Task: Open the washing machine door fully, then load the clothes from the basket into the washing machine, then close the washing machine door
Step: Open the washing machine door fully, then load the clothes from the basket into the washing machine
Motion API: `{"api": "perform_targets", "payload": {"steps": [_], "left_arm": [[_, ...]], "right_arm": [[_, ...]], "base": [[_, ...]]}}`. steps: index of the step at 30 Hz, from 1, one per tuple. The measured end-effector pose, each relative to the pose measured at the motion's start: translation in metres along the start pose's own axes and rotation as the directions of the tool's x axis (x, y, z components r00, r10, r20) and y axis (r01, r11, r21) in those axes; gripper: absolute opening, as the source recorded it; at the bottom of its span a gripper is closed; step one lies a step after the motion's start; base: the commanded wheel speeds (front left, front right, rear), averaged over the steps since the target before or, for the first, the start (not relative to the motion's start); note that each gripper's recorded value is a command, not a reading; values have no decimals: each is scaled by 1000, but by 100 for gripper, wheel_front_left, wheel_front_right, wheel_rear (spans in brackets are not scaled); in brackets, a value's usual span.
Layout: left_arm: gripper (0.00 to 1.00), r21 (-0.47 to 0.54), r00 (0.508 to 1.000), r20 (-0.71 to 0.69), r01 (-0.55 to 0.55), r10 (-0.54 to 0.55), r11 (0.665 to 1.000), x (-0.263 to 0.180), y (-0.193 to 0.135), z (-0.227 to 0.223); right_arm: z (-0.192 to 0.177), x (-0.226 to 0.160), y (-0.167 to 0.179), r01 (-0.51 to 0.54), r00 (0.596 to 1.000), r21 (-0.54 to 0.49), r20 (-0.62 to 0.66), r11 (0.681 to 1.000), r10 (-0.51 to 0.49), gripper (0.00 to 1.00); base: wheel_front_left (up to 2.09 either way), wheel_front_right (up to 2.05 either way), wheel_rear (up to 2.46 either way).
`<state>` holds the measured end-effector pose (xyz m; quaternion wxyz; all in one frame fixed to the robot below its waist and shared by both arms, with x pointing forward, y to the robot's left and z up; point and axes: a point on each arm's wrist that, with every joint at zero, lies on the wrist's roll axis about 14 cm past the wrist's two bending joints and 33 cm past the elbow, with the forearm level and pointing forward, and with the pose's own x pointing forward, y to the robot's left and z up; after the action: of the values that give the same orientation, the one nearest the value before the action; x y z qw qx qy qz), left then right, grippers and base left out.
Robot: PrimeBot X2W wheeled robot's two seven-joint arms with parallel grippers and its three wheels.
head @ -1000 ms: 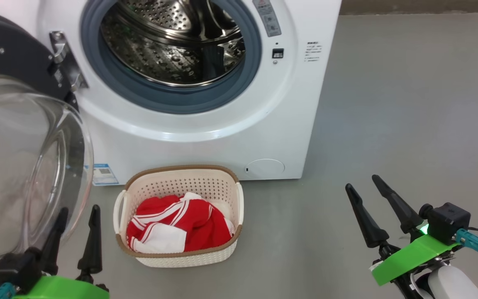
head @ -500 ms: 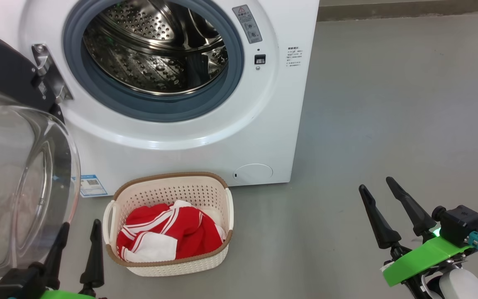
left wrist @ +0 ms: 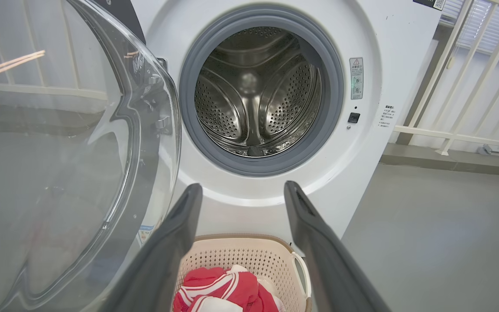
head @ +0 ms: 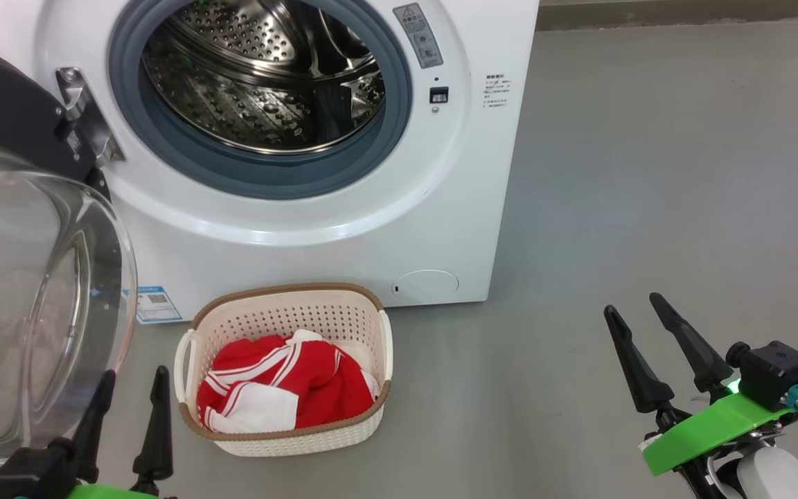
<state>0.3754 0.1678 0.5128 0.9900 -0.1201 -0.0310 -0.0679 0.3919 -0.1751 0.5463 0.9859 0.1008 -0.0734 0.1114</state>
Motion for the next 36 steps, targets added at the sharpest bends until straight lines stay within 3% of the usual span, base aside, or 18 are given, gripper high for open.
{"api": "perform_targets", "payload": {"steps": [36], "left_arm": [[100, 8, 1000, -13, -15, 15, 1000, -1, 4, -7]], "right_arm": [[-4, 4, 0, 2, 1000, 2, -8, 1000, -2, 100]], "base": [[13, -11, -2]]}}
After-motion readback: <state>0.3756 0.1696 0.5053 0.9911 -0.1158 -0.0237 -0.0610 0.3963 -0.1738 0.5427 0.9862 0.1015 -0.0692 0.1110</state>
